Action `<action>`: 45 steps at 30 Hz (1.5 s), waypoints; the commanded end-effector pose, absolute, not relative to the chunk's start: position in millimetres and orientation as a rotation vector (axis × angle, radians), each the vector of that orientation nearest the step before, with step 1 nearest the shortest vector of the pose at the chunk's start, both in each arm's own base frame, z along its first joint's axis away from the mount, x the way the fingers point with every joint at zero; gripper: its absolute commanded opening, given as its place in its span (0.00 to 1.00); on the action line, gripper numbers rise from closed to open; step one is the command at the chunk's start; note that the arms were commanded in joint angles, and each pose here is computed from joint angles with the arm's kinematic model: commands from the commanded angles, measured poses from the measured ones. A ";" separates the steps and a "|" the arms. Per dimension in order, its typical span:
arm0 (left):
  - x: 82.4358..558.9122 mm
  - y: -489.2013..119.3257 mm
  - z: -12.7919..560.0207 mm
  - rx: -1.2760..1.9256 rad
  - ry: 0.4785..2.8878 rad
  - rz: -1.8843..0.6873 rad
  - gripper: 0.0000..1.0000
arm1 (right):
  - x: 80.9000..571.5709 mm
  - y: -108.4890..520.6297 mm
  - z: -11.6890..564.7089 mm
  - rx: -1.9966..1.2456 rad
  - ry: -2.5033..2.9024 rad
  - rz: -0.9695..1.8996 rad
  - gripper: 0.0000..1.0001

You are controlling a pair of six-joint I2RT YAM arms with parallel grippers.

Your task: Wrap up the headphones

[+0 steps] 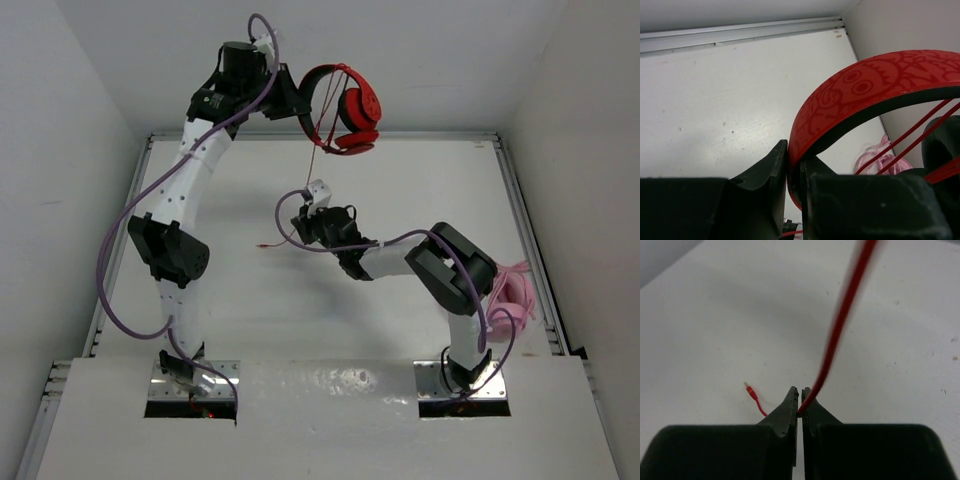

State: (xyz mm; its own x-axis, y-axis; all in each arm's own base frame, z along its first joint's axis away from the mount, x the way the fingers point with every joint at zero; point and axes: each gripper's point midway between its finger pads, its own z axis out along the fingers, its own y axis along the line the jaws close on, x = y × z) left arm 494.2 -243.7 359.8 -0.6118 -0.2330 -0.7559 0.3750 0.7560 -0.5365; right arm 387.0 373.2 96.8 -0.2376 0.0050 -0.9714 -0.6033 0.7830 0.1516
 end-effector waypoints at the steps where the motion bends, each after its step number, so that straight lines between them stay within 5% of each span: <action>1: 487.6 -249.3 416.6 0.173 1.887 -0.953 0.00 | 385.2 360.2 66.6 -0.465 1.819 0.604 0.00; 7: 478.5 -251.0 422.3 0.243 1.862 -1.018 0.00 | 401.2 329.7 67.2 -0.283 1.838 0.694 0.00; 12: 436.6 -280.2 409.6 0.609 1.791 -1.262 0.00 | 416.5 279.3 93.9 -0.040 1.751 0.866 0.00; 22: 429.3 -225.7 307.2 1.031 1.915 -0.694 0.00 | 420.1 209.9 231.1 -0.189 1.477 0.986 0.00; 28: 433.0 -198.3 266.5 1.266 1.963 -0.235 0.00 | 417.4 208.7 225.5 -0.261 1.644 0.994 0.00; 45: 484.5 -138.3 243.5 0.946 1.956 0.607 0.00 | 361.2 199.8 199.3 -0.588 2.267 0.967 0.00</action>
